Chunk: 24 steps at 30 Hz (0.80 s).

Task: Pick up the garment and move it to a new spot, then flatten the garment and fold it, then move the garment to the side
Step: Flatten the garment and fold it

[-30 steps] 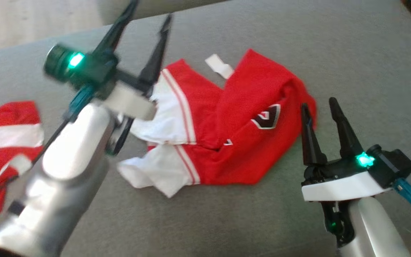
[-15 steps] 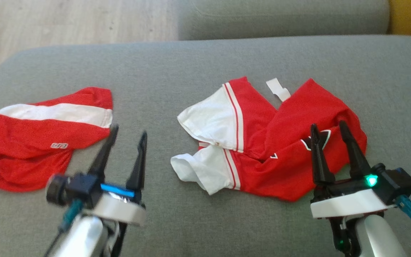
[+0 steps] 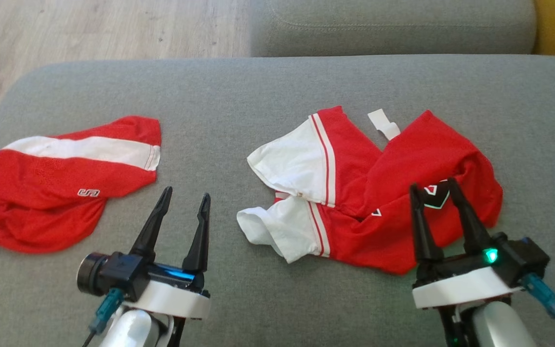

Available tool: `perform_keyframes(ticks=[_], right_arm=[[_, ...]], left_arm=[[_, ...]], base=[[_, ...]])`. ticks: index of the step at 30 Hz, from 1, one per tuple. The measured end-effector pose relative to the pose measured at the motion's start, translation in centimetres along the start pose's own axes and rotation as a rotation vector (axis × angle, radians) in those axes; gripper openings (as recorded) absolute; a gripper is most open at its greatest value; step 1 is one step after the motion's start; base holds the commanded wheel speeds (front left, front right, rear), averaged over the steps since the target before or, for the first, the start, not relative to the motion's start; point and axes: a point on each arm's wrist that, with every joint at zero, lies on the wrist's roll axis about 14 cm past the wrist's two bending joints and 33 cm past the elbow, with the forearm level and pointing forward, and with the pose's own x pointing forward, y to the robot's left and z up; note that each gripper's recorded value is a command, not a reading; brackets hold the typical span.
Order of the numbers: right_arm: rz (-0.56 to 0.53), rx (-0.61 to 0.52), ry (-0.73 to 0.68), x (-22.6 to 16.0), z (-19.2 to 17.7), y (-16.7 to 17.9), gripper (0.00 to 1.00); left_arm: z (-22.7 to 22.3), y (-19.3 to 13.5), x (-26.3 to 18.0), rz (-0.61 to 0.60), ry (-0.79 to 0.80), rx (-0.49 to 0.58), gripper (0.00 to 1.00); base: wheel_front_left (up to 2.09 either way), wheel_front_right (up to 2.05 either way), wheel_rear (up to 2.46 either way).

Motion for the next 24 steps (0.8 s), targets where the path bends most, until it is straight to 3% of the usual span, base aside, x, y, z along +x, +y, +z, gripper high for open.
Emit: perform_keyframes(ticks=[6, 13, 18, 24], right_arm=[[0.126, -0.067, 0.102, 0.8, -3.3, 3.4, 1.0], [0.288, -0.169, 0.306, 4.5, -7.8, 6.9, 1.0], [0.341, -0.225, 0.43, 5.5, -11.0, 7.1, 1.0], [0.368, -0.213, 0.522, 5.6, -13.4, 7.6, 1.0]], left_arm=[[-0.8, 0.7, -0.1, 0.023, 0.021, -0.011, 1.0], [-1.8, 1.6, -0.3, 0.06, 0.047, -0.044, 1.0], [-2.2, 3.4, -1.0, 0.126, 0.058, -0.049, 1.0], [-2.5, 4.8, -1.8, 0.178, 0.067, -0.05, 1.0]], base=[[0.0, 0.0, 0.0], [0.0, 0.0, 0.0], [0.0, 0.0, 0.0], [0.0, 0.0, 0.0]])
